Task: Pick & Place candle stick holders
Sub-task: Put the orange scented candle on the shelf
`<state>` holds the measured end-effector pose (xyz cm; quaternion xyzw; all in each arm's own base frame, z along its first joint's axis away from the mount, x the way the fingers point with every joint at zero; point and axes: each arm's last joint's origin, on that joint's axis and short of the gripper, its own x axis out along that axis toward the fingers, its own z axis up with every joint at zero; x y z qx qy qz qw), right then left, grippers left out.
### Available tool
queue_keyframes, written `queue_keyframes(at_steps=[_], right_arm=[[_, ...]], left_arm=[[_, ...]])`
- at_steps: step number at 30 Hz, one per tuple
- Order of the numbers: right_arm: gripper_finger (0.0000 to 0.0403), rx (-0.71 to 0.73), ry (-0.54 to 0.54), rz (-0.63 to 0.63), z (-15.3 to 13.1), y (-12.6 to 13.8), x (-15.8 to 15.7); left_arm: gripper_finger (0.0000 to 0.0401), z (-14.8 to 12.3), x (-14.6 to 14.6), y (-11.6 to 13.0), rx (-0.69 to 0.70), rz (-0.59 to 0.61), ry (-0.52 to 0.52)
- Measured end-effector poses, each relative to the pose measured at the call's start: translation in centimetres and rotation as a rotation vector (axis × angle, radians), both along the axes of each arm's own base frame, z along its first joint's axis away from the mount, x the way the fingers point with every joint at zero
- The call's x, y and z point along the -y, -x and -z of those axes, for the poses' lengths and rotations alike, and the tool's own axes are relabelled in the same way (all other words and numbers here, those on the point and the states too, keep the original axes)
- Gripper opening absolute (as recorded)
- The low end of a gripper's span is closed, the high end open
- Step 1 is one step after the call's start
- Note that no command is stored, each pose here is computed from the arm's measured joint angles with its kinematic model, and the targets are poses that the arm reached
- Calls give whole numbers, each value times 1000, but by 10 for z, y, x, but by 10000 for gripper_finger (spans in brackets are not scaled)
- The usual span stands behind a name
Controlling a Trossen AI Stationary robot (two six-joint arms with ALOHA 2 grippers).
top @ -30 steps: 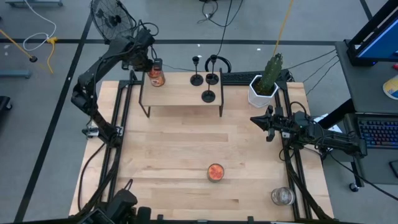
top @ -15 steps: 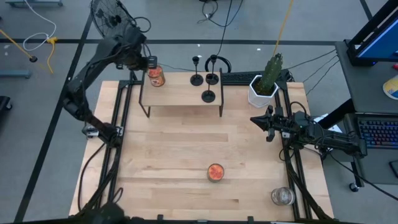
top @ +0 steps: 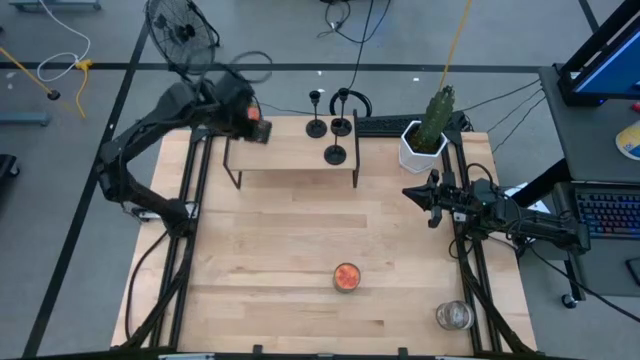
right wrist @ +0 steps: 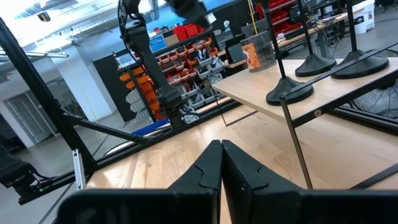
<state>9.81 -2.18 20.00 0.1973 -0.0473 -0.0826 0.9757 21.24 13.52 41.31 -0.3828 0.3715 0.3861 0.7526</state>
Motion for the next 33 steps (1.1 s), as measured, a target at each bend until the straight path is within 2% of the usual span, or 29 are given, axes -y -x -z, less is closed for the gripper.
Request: queue_keyframes(at_steps=[15, 20, 27, 33], right_arm=[[0, -1, 0, -3, 0, 0, 0], [0, -8, -1, -3, 1, 0, 0], [0, -27, -6, -4, 3, 0, 0], [0, -61, -12, -4, 6, 0, 0]], left_arm=[[88, -2, 129, -63, 153, 490, -15], [88, 4, 167, -79, 179, 603, -68], [88, 26, 206, -107, 155, 755, -116], [88, 52, 222, -137, 137, 838, -145]])
